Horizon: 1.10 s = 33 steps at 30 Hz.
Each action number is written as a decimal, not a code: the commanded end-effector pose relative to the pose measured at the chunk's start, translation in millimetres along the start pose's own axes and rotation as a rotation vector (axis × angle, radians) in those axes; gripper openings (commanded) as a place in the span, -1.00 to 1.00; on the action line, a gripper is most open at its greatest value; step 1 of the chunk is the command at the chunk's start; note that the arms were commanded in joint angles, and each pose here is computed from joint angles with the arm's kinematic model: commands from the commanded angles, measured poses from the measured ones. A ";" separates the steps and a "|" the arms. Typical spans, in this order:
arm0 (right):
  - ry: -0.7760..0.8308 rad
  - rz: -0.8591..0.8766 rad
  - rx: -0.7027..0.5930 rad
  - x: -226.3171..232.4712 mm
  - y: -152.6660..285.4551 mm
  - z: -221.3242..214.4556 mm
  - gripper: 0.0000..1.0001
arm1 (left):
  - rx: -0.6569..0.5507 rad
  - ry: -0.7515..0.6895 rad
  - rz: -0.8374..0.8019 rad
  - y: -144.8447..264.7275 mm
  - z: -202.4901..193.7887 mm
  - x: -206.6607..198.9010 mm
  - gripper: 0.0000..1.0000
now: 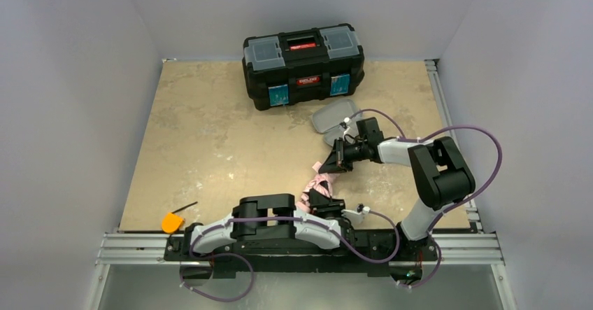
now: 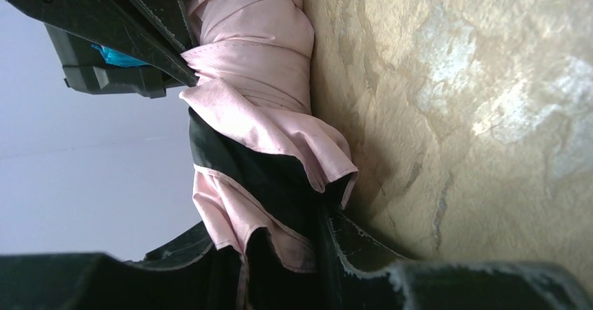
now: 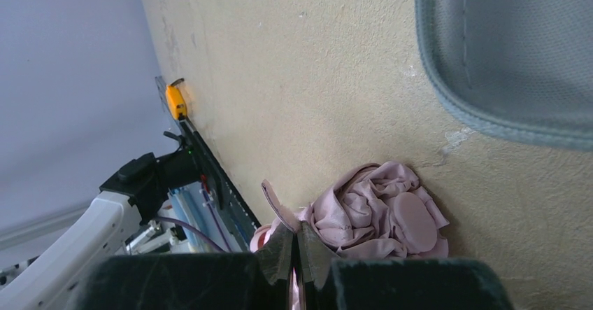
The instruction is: Put away the umbrella
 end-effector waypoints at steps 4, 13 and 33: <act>0.003 -0.334 -0.058 -70.6 -8.1 -12.3 -1.00 | 0.049 0.025 -0.390 33.7 -14.0 -32.0 -0.27; 0.002 -0.363 -0.088 -71.5 -5.2 -10.1 -1.00 | 0.134 0.312 -0.583 33.7 -11.0 35.8 0.54; 0.041 -0.339 -0.103 -63.2 -4.2 -10.5 -1.00 | 0.159 1.032 -1.173 -12.6 2.0 78.1 0.86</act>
Point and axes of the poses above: each gripper's point midway between its finger pads, its own y axis back along the fingers, its own x axis along the line the jaws close on, z = x × y, the point moved 4 cm from there along y, back along the fingers, and after that the axes turned 7 degrees about y, right-handed, at the moved point
